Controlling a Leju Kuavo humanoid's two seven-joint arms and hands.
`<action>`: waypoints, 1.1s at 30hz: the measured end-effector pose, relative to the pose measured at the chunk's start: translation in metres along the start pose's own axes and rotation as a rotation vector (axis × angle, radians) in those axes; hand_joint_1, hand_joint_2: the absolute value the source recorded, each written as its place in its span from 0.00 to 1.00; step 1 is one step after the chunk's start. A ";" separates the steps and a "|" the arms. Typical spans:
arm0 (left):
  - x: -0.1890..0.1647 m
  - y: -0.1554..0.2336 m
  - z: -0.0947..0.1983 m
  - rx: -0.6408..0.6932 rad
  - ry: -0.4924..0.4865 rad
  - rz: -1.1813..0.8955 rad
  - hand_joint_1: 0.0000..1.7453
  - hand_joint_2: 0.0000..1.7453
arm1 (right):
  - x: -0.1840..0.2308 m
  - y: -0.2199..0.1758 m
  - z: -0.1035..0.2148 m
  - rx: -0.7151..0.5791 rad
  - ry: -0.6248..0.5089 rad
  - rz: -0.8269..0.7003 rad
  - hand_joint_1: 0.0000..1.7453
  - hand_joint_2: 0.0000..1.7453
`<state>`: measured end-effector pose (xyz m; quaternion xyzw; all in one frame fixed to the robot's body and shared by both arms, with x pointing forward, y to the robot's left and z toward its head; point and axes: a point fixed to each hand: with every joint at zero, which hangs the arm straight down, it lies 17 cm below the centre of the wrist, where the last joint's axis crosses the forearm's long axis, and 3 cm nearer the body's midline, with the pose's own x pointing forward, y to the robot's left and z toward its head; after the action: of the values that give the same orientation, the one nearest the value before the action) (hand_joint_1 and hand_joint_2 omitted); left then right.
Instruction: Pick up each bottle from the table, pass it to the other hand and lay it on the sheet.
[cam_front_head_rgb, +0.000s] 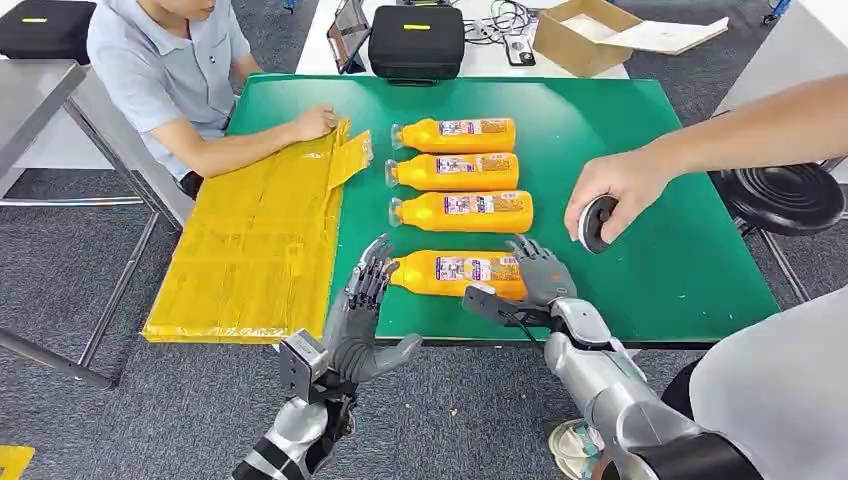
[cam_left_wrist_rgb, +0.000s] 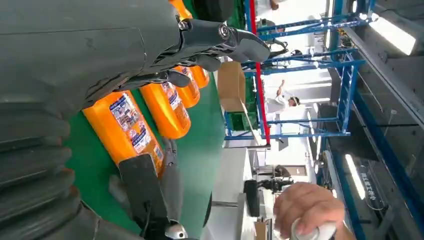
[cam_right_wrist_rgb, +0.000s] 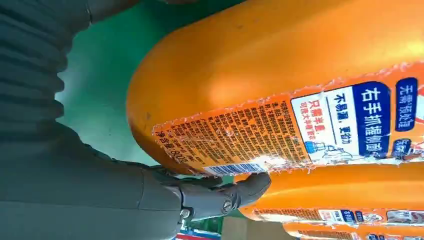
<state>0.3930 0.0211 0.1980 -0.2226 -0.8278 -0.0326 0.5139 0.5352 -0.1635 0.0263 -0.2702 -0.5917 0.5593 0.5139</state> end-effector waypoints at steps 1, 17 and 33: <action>0.000 0.000 0.000 -0.001 0.000 0.000 0.00 1.00 | 0.000 0.000 0.000 -0.001 -0.001 -0.005 0.00 1.00; 0.001 -0.002 -0.008 -0.009 -0.013 -0.002 0.00 1.00 | 0.011 -0.001 0.015 -0.135 -0.065 -0.363 1.00 1.00; -0.003 0.019 -0.001 0.042 -0.001 -0.018 0.00 1.00 | -0.009 0.001 0.036 -0.237 -0.051 -0.484 1.00 1.00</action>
<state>0.4029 0.0370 0.1928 -0.2043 -0.8306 -0.0196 0.5177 0.5051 -0.1849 0.0281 -0.1650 -0.7131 0.3537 0.5824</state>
